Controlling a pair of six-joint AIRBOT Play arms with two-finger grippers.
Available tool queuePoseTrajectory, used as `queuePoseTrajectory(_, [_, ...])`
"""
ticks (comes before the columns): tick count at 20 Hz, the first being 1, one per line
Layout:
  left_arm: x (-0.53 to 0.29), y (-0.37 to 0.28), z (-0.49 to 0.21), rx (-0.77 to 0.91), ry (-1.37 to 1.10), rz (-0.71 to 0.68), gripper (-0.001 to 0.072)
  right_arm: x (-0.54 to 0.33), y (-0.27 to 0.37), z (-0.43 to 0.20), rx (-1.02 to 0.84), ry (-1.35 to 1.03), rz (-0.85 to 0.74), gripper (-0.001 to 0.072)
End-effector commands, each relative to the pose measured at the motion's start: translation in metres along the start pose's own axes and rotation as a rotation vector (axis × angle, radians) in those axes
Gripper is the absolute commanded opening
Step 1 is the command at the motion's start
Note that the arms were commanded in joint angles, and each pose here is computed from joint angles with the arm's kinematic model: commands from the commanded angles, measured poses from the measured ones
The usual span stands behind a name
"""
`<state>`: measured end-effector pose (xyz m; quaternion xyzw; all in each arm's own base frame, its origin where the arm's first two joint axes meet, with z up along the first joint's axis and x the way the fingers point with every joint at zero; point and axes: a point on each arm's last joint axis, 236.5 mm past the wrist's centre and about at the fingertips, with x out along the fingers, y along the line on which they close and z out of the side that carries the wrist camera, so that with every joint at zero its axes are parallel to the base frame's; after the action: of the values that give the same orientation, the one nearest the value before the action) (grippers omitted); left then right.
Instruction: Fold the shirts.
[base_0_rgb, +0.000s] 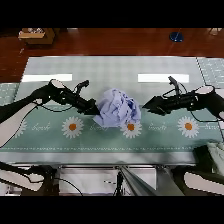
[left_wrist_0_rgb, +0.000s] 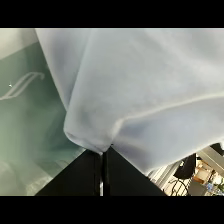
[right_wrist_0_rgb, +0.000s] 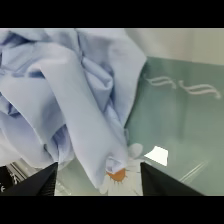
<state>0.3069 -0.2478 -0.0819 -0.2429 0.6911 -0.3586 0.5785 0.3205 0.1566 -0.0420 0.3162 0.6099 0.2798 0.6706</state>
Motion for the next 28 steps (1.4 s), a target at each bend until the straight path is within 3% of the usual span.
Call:
queuePoseTrajectory(1, [-0.001, -0.001, 0.0, 0.001, 0.001, -0.002, 0.0025, 0.032, 0.003, -0.002, -0.045, 0.002, -0.024, 0.0578])
queuePoseTrajectory(3, [-0.001, -0.002, -0.002, 0.002, 0.008, -0.005, 0.0025, 0.049, 0.003, -0.002, -0.048, 0.0, -0.055, 0.0566])
queuePoseTrajectory(4, [-0.001, -0.002, -0.003, 0.002, 0.011, -0.007, 0.0025, 0.055, 0.001, -0.002, -0.052, -0.004, -0.068, 0.0512])
queuePoseTrajectory(6, [-0.001, -0.003, -0.004, 0.023, 0.016, -0.01, 0.0025, 0.058, -0.003, 0.006, -0.059, -0.038, -0.099, 0.0274])
queuePoseTrajectory(7, [-0.001, -0.003, -0.004, 0.026, 0.02, -0.013, 0.0024, 0.056, -0.004, 0.01, -0.055, -0.054, -0.105, 0.0109])
queuePoseTrajectory(8, [-0.004, -0.006, -0.004, 0.033, 0.025, -0.019, 0.0024, 0.053, -0.003, 0.013, -0.046, -0.066, -0.098, 0.003])
queuePoseTrajectory(13, [-0.078, -0.06, 0.019, 0.22, -0.071, -0.054, 0.0022, -0.019, 0.031, 0.038, -0.129, -0.212, -0.063, 0.0029])
queuePoseTrajectory(19, [-0.216, -0.169, 0.036, 0.518, -0.394, 0.028, 0.0022, -0.165, 0.154, 0.065, -0.426, -0.575, -0.033, 0.0028])
queuePoseTrajectory(23, [-0.279, -0.25, 0.016, 0.71, -0.559, 0.078, 0.0022, -0.241, 0.246, 0.055, -0.616, -0.76, -0.008, 0.0028])
queuePoseTrajectory(28, [-0.347, -0.34, -0.035, 0.963, -0.776, 0.18, 0.0022, -0.321, 0.308, 0.041, -0.761, -0.947, -0.134, 0.0028])
